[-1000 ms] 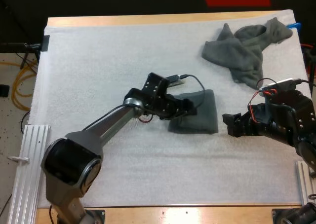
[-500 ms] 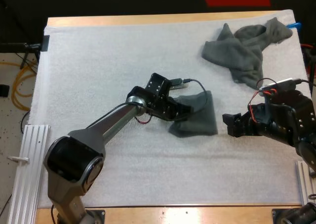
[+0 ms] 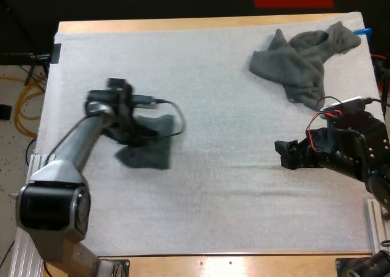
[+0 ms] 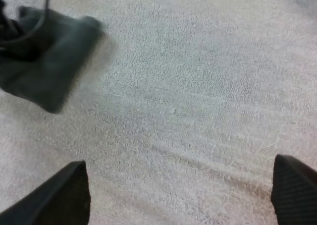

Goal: Pick towel from pile fold and stack

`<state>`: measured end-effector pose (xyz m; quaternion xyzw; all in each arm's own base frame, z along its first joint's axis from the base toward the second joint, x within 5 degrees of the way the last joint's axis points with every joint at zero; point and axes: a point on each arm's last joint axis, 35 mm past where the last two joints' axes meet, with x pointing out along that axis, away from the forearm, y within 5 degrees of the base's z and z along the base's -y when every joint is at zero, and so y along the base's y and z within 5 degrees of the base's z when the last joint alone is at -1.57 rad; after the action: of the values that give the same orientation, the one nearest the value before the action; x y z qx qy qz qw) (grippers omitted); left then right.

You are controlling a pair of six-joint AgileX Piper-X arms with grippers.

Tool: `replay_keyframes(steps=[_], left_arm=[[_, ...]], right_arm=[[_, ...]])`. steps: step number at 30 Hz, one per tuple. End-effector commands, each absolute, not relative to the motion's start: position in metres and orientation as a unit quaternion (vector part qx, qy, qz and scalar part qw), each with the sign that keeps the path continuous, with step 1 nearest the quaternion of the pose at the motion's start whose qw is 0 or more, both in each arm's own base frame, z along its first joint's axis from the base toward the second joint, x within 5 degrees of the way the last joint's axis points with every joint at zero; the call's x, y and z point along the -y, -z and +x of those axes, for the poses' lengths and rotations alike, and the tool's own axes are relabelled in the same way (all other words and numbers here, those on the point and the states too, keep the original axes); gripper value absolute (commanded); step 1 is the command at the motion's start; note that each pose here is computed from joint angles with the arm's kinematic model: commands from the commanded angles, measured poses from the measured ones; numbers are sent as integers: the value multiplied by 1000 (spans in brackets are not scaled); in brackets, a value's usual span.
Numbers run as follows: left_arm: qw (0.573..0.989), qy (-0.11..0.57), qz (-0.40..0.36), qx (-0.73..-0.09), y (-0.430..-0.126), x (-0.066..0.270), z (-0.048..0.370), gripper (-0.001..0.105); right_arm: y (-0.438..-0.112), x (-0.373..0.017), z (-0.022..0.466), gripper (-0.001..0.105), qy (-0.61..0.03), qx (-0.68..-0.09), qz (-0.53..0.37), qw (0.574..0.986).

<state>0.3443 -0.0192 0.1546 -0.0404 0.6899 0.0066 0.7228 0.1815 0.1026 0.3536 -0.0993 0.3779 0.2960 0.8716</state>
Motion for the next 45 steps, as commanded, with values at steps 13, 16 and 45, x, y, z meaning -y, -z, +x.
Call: replay_keyframes(steps=[13, 16, 45], left_arm=[[699, -116, -66, -703, -161, -98, 324, 19], [700, -122, -64, -701, -163, -101, 325, 44], [921, -105, -52, -372, -413, -35, 217, 63]], right_arm=[[-355, -102, 180, 72, -296, -374, -102, 873], [-355, -102, 180, 72, -296, -374, -102, 873], [-353, -104, 183, 72, -303, -376, -104, 870]])
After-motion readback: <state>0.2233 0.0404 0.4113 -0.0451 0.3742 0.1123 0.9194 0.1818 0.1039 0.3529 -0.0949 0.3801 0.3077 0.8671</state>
